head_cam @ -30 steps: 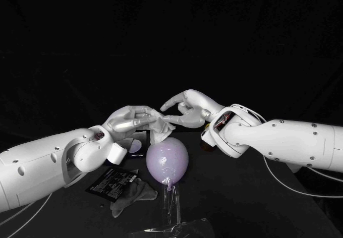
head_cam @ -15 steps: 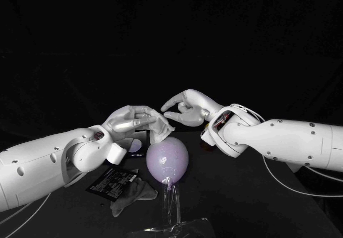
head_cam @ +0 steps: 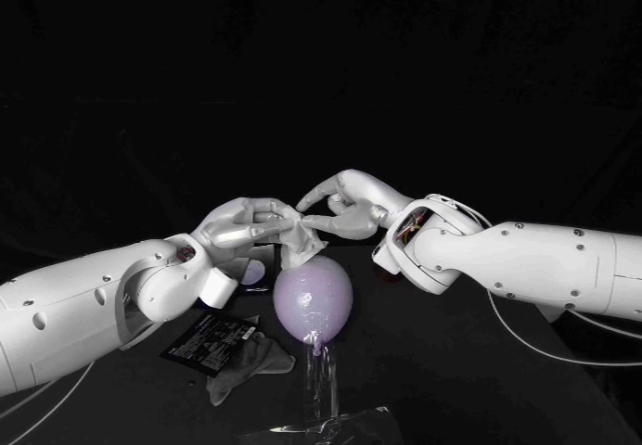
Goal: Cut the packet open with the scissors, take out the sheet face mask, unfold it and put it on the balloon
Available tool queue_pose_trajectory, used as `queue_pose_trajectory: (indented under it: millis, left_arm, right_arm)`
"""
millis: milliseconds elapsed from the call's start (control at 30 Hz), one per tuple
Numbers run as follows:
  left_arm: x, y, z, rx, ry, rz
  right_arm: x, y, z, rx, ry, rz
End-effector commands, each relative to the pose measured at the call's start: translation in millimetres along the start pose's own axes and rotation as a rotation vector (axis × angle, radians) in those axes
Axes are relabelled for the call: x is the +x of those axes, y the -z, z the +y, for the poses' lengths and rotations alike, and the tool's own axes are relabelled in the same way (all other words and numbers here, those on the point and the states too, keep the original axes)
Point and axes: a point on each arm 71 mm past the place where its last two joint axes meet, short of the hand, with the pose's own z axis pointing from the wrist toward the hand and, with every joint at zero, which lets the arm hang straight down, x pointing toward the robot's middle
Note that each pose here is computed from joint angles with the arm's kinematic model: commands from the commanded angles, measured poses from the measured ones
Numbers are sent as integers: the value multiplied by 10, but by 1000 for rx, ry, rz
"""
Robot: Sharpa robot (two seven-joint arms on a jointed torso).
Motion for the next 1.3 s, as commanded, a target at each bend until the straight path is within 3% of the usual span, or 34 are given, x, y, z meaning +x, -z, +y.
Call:
queue_pose_trajectory:
  millis: [33, 633, 1000, 1300]
  left_arm:
    - [34, -15, -21, 17, 4, 25]
    - [43, -18, -22, 18, 7, 31]
    - [39, -18, -20, 16, 5, 28]
    - [15, -13, -16, 13, 2, 18]
  right_arm:
    - [32, -6, 2, -1, -8, 41]
    - [53, -22, 1, 6, -26, 51]
    - [11, -21, 27, -27, -32, -12]
    - [-23, -4, 1, -24, -31, -32]
